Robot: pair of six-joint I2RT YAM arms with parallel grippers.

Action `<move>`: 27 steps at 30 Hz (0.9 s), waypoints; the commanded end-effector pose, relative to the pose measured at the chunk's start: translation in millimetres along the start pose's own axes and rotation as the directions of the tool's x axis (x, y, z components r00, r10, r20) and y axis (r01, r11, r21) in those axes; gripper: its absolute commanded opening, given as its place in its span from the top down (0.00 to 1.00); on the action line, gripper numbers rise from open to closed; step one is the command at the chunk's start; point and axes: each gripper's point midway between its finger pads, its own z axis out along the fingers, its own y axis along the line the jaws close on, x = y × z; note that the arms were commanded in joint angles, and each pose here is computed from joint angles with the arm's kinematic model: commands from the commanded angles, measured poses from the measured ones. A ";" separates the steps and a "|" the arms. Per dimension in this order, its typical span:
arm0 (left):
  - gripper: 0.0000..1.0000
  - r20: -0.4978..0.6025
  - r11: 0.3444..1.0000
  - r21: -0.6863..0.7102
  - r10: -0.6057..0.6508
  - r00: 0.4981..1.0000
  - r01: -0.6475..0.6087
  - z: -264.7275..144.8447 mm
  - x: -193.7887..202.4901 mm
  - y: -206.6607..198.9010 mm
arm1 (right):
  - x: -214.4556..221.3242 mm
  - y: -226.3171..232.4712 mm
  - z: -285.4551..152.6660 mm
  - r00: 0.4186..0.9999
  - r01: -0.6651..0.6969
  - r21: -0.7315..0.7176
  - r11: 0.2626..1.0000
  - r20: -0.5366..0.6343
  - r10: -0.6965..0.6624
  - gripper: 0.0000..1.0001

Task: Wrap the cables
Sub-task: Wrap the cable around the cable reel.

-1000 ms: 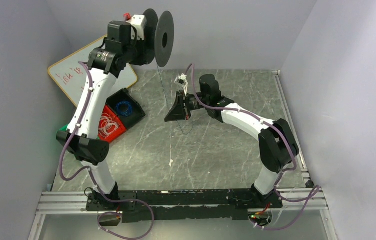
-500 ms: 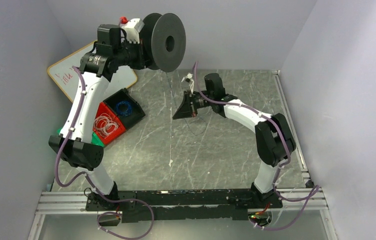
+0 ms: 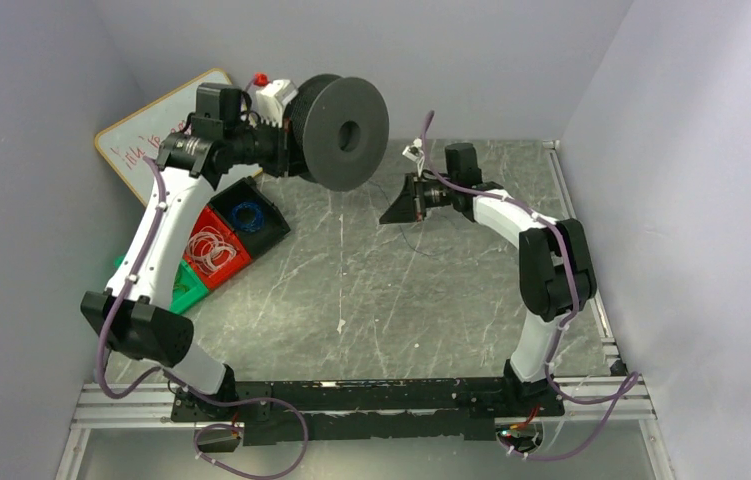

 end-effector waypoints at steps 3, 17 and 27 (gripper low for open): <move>0.98 0.062 0.980 0.074 0.181 0.981 -0.186 -25.0 6.5 -25.0 | -19.6 -8.5 -35.3 0.998 0.053 0.010 0.999 0.039 -0.053 0.94; 0.98 -0.118 0.941 -0.071 0.321 0.940 -0.331 -14.9 55.0 22.7 | -41.9 15.9 -69.3 0.992 0.109 -0.008 0.994 0.065 -0.108 0.94; 0.98 -0.265 0.807 -0.267 0.464 0.845 -0.526 17.7 83.5 41.6 | -52.9 45.4 -73.2 0.991 0.080 -0.084 0.993 0.112 -0.071 0.94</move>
